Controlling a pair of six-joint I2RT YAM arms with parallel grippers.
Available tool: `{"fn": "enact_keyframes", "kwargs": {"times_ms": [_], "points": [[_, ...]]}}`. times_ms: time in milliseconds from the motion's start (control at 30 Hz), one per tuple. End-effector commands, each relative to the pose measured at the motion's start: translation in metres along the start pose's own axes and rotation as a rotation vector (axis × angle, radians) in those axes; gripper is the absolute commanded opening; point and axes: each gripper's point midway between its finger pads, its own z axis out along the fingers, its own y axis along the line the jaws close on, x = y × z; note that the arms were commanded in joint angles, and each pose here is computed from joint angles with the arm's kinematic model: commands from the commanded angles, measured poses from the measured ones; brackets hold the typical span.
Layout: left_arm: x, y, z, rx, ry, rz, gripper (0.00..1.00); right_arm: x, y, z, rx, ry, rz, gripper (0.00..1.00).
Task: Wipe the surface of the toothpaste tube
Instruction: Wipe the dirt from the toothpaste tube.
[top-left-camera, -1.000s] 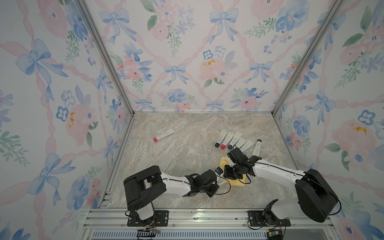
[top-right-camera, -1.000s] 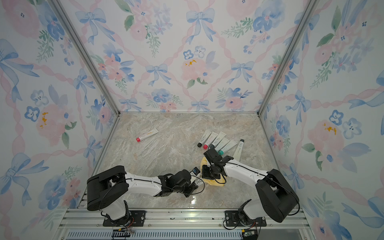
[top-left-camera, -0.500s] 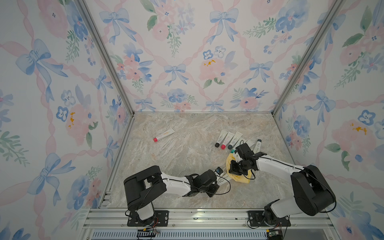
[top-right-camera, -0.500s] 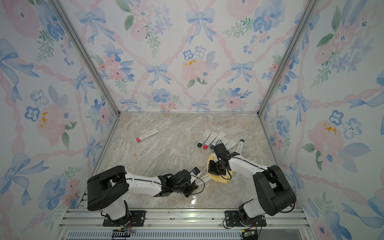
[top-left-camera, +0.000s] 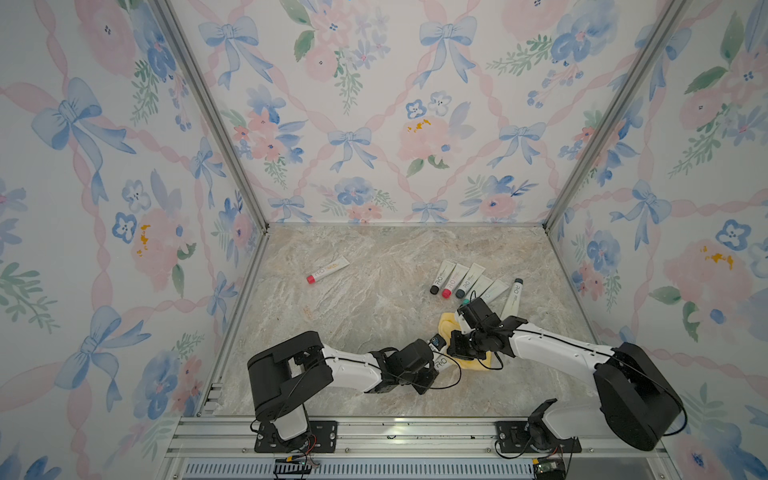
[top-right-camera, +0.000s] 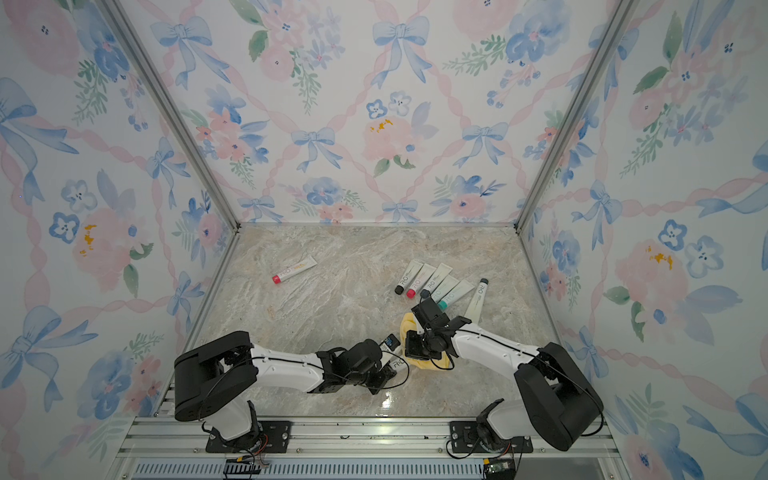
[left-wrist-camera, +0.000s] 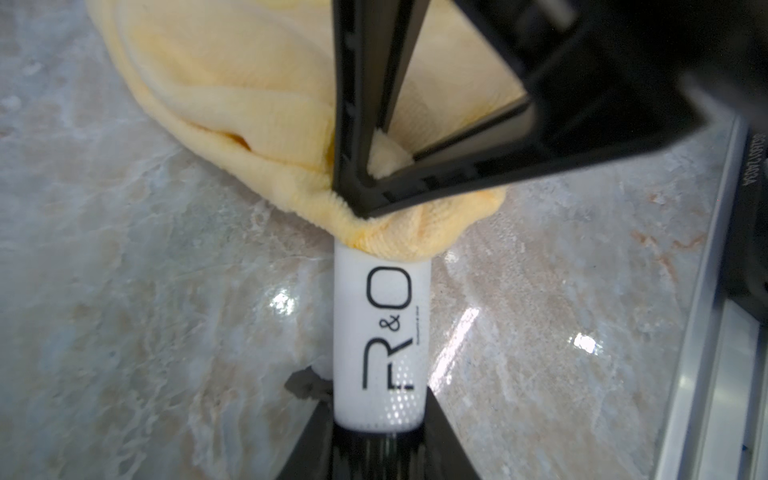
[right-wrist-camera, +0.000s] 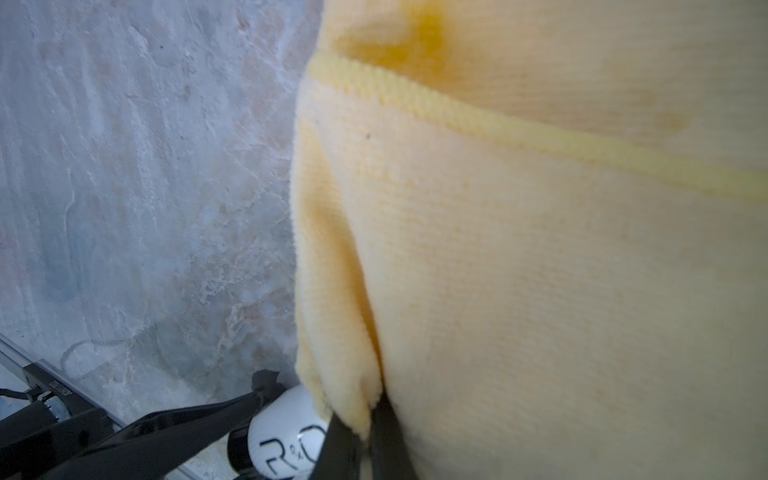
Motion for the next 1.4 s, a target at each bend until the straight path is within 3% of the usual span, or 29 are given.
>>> {"fn": "enact_keyframes", "kwargs": {"times_ms": [0, 200, 367, 967, 1167, 1367], "points": [[0.058, 0.01, 0.006, -0.032, 0.2, -0.003, 0.3, 0.036, -0.032, 0.015, 0.07, 0.141, 0.074, 0.07], [0.06, 0.012, 0.002, -0.038, 0.198, -0.005, 0.31, 0.0, -0.083, -0.012, 0.295, 0.04, 0.034, 0.07], [0.059, 0.012, 0.003, -0.036, 0.198, -0.005, 0.31, -0.012, -0.095, -0.014, 0.326, 0.04, 0.042, 0.07], [0.055, 0.014, 0.004, -0.044, 0.19, -0.006, 0.31, 0.043, 0.003, -0.002, 0.023, 0.142, -0.007, 0.08], [0.052, 0.031, 0.001, -0.092, 0.174, -0.059, 0.29, 0.028, -0.043, -0.004, 0.129, 0.098, 0.076, 0.07], [0.052, 0.077, -0.013, -0.19, 0.145, -0.212, 0.29, 0.011, -0.088, -0.044, 0.206, -0.052, 0.185, 0.07]]}}
